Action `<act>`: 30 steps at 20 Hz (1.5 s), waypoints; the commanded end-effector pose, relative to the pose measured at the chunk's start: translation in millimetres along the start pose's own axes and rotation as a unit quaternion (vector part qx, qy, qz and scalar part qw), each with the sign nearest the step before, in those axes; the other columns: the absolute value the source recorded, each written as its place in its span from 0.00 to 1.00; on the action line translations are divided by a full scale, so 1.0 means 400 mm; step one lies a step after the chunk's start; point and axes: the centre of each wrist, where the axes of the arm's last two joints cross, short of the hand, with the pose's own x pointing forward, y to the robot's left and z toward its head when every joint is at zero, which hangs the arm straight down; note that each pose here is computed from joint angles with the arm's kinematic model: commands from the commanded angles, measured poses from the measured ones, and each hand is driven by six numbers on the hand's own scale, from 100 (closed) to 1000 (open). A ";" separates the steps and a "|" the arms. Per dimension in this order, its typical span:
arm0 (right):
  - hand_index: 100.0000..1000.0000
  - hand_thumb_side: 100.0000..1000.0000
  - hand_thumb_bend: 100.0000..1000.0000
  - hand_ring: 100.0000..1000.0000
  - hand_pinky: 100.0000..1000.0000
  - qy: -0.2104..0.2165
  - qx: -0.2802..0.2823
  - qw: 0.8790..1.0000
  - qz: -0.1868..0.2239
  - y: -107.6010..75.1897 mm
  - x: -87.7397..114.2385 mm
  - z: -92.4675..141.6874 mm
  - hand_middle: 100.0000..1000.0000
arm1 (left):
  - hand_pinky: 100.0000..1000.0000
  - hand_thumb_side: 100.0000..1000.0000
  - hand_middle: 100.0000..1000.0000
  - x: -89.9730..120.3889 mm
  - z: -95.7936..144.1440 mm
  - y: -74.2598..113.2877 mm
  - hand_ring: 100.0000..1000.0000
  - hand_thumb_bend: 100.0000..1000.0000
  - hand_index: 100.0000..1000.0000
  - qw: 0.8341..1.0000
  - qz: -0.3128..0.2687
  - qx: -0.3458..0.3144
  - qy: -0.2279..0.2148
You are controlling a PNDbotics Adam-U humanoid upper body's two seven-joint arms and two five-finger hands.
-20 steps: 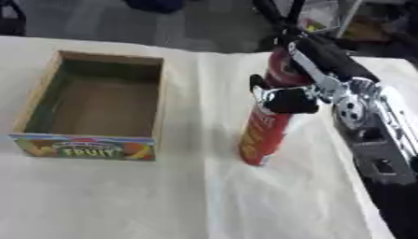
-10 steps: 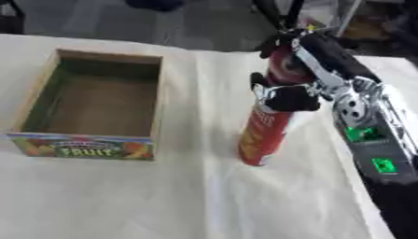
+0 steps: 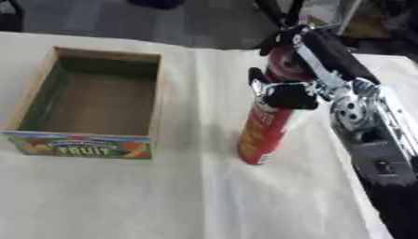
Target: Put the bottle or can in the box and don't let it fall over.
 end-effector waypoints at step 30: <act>0.42 0.00 0.00 0.40 0.14 -0.102 -0.082 0.991 0.006 -0.195 0.045 -0.055 0.47 | 0.78 0.68 1.00 0.018 -0.008 -0.003 1.00 0.08 0.88 1.000 0.004 -0.011 -0.013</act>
